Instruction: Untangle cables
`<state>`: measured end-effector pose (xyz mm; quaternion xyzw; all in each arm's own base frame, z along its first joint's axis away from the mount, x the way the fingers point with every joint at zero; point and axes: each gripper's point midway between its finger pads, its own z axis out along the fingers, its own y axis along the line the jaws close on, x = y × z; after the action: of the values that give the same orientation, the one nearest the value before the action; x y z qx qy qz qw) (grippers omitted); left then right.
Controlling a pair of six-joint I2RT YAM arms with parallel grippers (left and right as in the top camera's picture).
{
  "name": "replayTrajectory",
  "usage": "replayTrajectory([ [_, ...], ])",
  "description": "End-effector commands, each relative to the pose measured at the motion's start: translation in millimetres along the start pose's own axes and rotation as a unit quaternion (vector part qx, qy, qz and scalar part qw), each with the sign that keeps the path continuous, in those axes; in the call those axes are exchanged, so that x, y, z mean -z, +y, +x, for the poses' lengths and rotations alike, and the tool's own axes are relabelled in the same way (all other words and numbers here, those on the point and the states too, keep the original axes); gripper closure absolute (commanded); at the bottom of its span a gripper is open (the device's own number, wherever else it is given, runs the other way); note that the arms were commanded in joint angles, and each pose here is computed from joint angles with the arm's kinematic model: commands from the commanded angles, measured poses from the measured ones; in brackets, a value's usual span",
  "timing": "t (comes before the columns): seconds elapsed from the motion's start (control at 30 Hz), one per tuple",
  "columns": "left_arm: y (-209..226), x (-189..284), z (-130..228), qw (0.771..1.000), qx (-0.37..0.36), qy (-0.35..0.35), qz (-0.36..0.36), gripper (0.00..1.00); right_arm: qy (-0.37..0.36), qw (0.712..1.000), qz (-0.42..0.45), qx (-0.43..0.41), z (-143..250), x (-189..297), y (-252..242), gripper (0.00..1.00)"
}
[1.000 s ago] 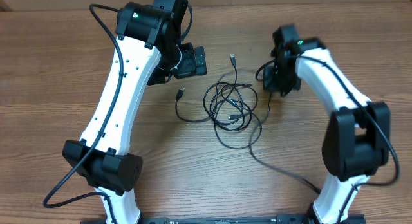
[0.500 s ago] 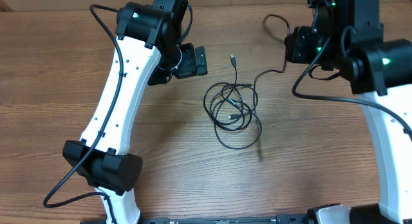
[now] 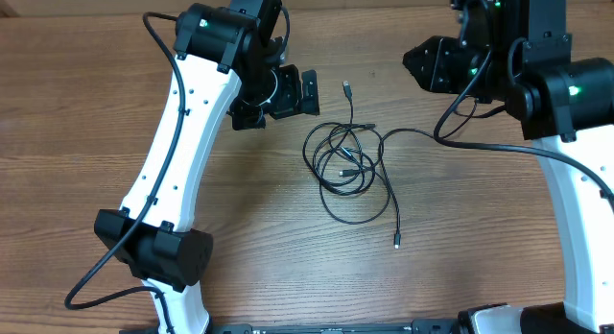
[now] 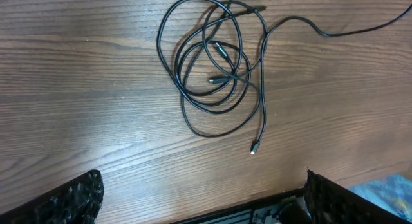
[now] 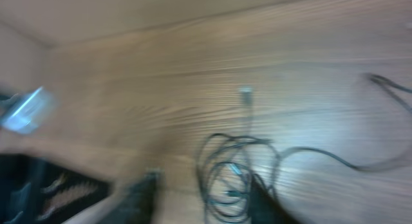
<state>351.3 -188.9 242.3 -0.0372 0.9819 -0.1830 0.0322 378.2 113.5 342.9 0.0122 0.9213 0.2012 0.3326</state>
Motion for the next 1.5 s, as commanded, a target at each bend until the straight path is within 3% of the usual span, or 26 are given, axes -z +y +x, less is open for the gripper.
replayTrajectory([
  [0.0, -5.9, 1.5, 1.1, 1.000, -0.015, 0.001, 0.009, 0.00, -0.044, 0.982, 0.176, -0.047, -15.5, 3.1, -69.3, 0.34],
  [0.2, -3.1, 1.5, -0.3, 1.000, -0.015, -0.003, 0.001, 0.00, 0.016, 0.960, 0.263, -0.099, 2.1, -33.4, -147.5, 0.10],
  [0.33, -2.3, 1.5, -0.3, 1.000, -0.015, -0.004, -0.002, 0.00, 0.073, 0.954, 0.257, -0.138, 17.7, -68.3, -187.4, 0.04],
  [0.67, -2.3, 1.5, -0.7, 1.000, -0.015, -0.005, -0.002, 0.00, 0.169, 0.945, 0.231, -0.156, 55.2, -145.0, -242.2, 0.00],
  [0.77, -2.4, 1.5, -0.8, 1.000, -0.015, -0.005, -0.002, 0.00, 0.189, 0.949, 0.207, -0.146, 63.8, -162.7, -242.1, 0.09],
  [0.8, -2.4, 1.5, -0.8, 1.000, -0.015, -0.005, -0.002, 0.00, 0.191, 0.949, 0.205, -0.147, 65.6, -166.2, -242.5, 0.17],
  [0.83, -2.3, 1.5, -0.7, 1.000, -0.015, -0.005, -0.002, 0.00, 0.192, 0.948, 0.205, -0.150, 67.2, -170.1, -244.2, 0.31],
  [1.3, -2.2, 1.5, -0.6, 1.000, -0.015, -0.004, -0.002, 0.00, 0.206, 0.940, 0.228, -0.147, 90.6, -179.9, -259.5, 0.34],
  [1.47, -2.4, 1.5, -0.8, 1.000, -0.015, -0.005, -0.002, 0.00, 0.208, 0.942, 0.216, -0.151, 93.3, -182.6, -255.9, 0.73],
])
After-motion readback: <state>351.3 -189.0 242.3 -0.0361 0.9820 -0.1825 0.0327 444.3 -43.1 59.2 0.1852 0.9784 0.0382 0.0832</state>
